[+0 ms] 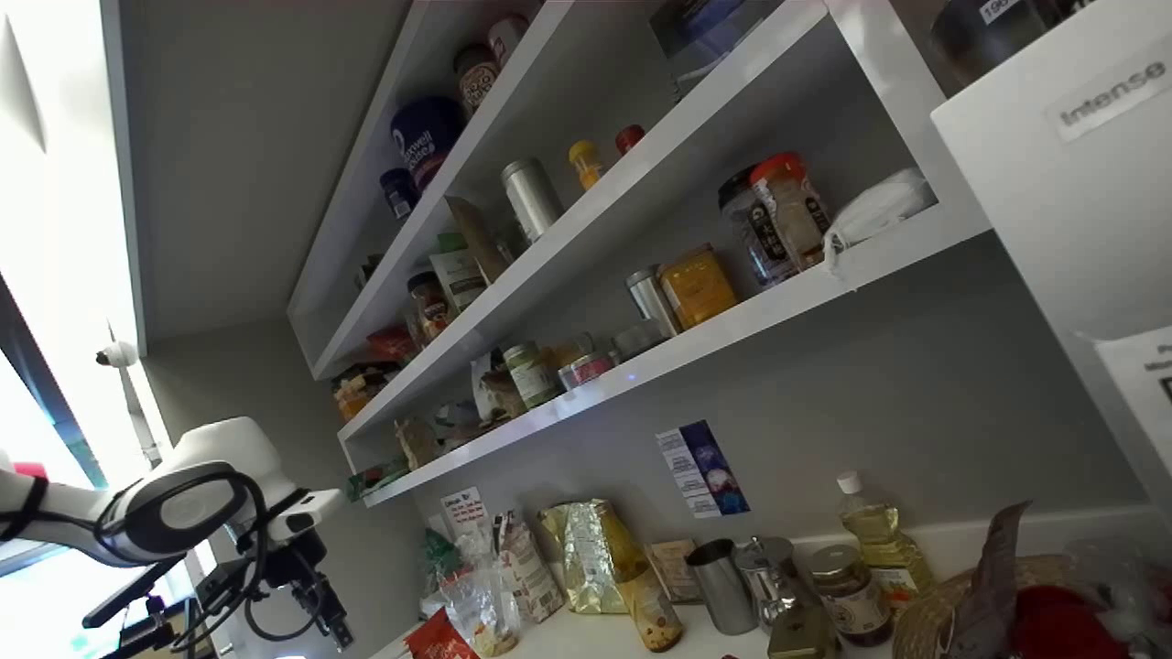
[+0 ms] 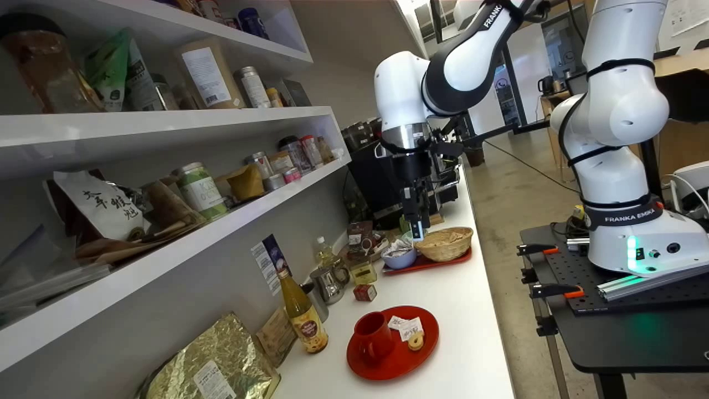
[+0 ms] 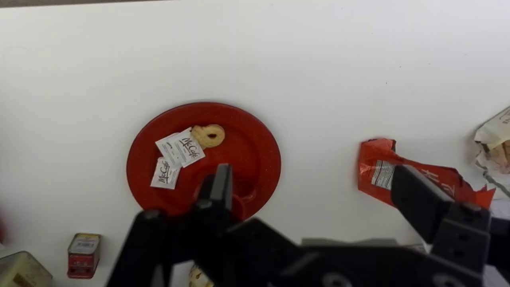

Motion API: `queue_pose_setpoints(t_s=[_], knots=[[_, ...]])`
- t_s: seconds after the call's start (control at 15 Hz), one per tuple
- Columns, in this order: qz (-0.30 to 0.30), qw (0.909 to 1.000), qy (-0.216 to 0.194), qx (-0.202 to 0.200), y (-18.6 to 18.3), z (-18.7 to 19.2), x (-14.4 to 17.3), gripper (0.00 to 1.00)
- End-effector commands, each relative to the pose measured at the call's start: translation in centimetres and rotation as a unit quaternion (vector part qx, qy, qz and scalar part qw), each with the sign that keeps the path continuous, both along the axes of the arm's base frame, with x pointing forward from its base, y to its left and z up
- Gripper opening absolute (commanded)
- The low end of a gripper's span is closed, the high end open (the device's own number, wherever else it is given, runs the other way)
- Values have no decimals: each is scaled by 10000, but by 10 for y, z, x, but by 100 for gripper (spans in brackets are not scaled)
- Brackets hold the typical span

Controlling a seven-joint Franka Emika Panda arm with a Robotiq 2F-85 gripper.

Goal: Place the orange packet of coffee on the right side of the bottom shelf

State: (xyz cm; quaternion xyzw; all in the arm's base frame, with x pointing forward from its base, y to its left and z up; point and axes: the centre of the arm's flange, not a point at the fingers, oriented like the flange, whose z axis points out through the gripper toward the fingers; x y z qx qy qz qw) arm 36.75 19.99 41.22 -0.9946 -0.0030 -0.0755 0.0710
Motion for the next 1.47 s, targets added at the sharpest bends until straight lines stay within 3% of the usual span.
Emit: queue_pose_setpoints(t_s=[0.0,0.27,0.53,0.8,0.93,1.2,1.4], knots=[[393,9982,350,294,52,-37,-4,100],[1046,9891,913,483,127,-94,-22,100],[1280,9856,1030,392,170,-146,-16,100],[1531,9876,336,114,181,-194,24,100],[1767,9842,-115,-86,184,-208,48,100],[2443,9649,-895,-370,208,-216,82,100],[2818,9514,-1213,-285,251,-214,80,100]])
